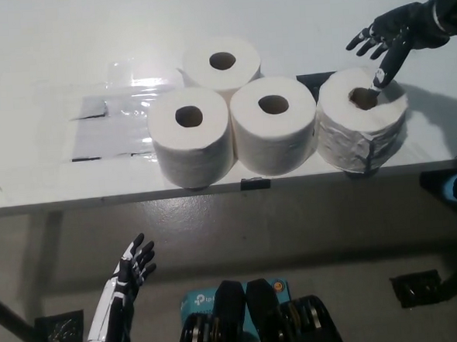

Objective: A few rolls of toilet paper are kept infront of the robot and the robot uses its right hand to lift one of the rolls and and places it on top of the other rolls to stack it.

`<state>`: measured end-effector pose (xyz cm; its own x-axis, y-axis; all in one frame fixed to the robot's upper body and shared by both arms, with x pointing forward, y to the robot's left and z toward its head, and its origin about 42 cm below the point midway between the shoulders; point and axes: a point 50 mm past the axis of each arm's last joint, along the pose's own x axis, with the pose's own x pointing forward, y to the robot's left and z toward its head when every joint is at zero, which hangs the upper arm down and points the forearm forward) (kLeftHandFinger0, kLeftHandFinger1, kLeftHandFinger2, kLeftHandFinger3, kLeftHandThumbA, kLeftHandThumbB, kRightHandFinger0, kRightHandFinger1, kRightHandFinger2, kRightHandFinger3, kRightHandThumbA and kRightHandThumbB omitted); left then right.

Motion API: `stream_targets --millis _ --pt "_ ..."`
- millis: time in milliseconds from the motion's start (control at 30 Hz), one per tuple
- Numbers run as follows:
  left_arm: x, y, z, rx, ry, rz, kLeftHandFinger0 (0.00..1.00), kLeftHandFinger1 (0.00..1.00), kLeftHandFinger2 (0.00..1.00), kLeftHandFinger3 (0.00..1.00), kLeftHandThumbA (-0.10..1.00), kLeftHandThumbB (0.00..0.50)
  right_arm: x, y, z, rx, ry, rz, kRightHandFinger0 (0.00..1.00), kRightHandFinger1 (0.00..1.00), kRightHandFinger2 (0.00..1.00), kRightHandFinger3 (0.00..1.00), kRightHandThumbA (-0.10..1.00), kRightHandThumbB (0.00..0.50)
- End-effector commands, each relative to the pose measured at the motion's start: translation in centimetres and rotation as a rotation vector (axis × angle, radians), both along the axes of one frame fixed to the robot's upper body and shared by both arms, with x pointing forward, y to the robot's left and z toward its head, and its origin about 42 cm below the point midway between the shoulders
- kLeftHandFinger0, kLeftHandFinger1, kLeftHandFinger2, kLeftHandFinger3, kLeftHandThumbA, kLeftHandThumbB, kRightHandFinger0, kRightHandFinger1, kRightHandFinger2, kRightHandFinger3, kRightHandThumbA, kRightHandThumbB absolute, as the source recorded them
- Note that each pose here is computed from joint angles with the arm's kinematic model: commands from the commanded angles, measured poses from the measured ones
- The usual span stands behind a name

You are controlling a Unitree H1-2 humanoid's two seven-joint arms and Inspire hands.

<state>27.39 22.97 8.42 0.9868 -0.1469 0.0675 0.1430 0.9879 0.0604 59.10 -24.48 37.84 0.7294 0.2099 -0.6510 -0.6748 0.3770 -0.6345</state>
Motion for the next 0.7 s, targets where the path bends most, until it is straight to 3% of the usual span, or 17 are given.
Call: stream_targets --millis 0,333,500,667 --pt "-0.2 0.3 0.8 0.005 -0.04 -0.027 1.0 1.0 1.0 1.0 1.0 0.144 0.5 0.3 4.1 -0.01 -0.124 0.016 1.0 1.0 1.0 1.0 1.0 0.382" --pt "-0.4 0.2 0.8 0.002 -0.042 -0.031 1.0 1.0 1.0 1.0 1.0 0.144 0.5 0.2 3.2 -0.008 -0.162 0.039 1.0 1.0 1.0 1.0 1.0 0.341" --pt "-0.5 0.2 0.8 0.002 -0.045 -0.032 1.0 1.0 1.0 1.0 1.0 0.143 0.5 0.3 2.8 -0.032 -0.178 0.035 1.0 1.0 1.0 1.0 1.0 0.36" --pt "-0.5 0.2 0.8 -0.005 -0.048 -0.032 1.0 1.0 1.0 1.0 1.0 0.142 0.6 0.5 2.5 -0.035 -0.197 0.055 1.0 1.0 1.0 1.0 0.98 0.325"
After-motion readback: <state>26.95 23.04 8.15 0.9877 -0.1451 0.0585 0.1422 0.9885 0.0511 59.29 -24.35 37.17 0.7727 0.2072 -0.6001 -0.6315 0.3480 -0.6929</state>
